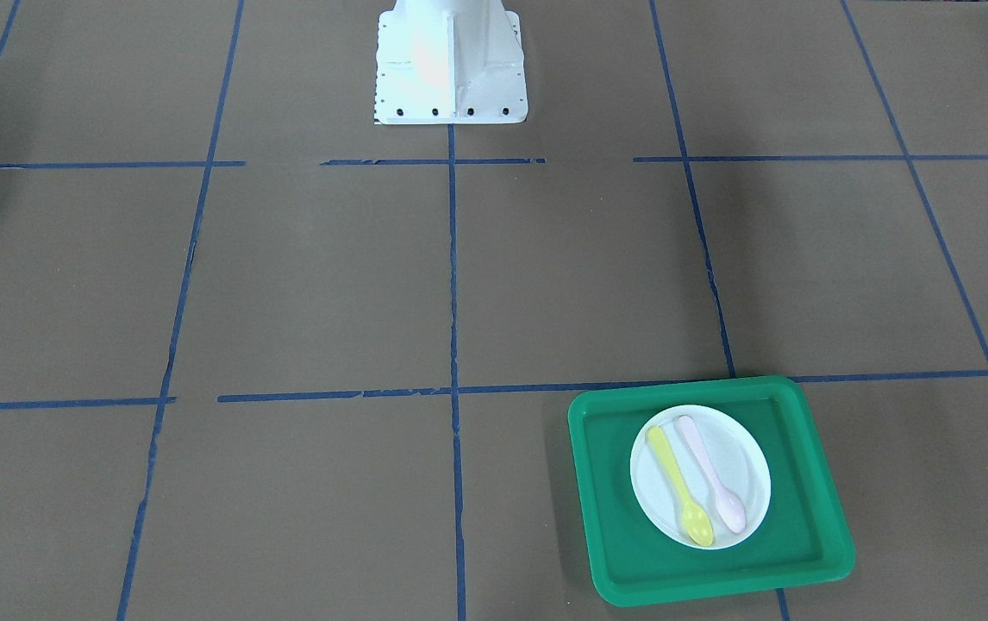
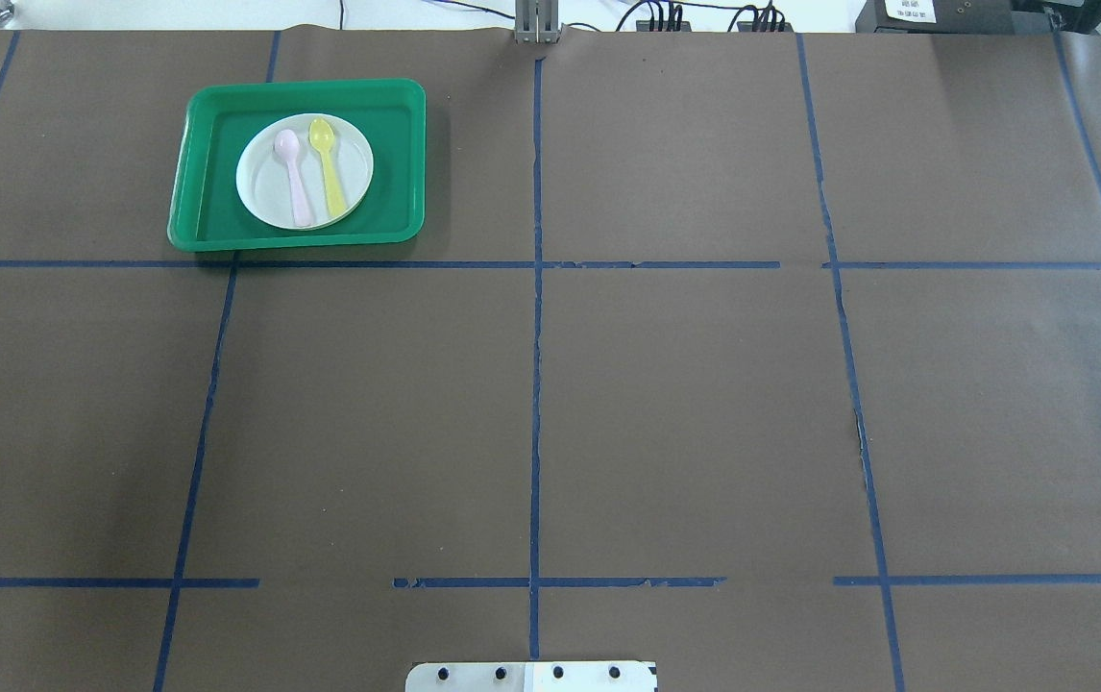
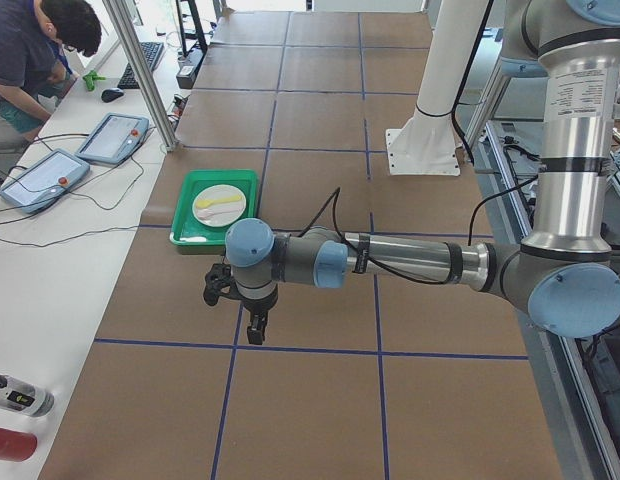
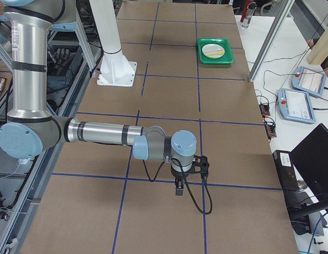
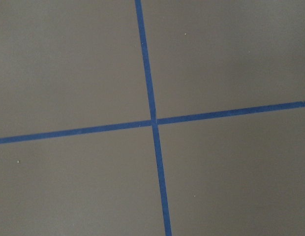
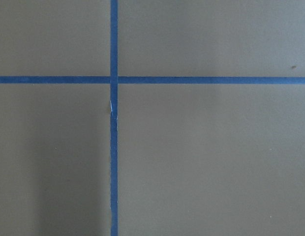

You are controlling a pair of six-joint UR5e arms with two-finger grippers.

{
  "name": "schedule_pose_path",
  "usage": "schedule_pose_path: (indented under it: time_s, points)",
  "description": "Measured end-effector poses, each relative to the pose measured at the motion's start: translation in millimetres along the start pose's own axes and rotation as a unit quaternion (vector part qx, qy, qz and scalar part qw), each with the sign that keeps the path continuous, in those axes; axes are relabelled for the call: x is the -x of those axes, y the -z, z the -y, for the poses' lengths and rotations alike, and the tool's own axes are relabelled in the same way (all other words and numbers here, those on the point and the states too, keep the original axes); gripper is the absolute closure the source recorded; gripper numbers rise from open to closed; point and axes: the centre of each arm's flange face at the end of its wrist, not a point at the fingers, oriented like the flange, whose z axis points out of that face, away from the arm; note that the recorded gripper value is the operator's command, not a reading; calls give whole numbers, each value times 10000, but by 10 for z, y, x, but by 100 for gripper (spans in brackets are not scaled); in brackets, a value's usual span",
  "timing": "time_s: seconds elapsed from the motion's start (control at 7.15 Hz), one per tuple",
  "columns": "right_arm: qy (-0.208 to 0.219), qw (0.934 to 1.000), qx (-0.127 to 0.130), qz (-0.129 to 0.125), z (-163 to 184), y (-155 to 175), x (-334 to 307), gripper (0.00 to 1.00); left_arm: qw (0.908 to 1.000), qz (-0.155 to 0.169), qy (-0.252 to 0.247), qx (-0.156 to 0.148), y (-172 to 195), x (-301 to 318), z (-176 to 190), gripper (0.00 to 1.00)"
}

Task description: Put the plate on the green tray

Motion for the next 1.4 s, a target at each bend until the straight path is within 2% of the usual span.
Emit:
schedule_pose_path:
  time_s: [0.56,1.4]
  points:
    - [1,10000,-2,0,0,1,1,0,9997,-16,214,102,-83,185,-216,0]
    - [0,10000,0,0,0,0,0,0,9998,-15,201,78,-58,172,-222,0]
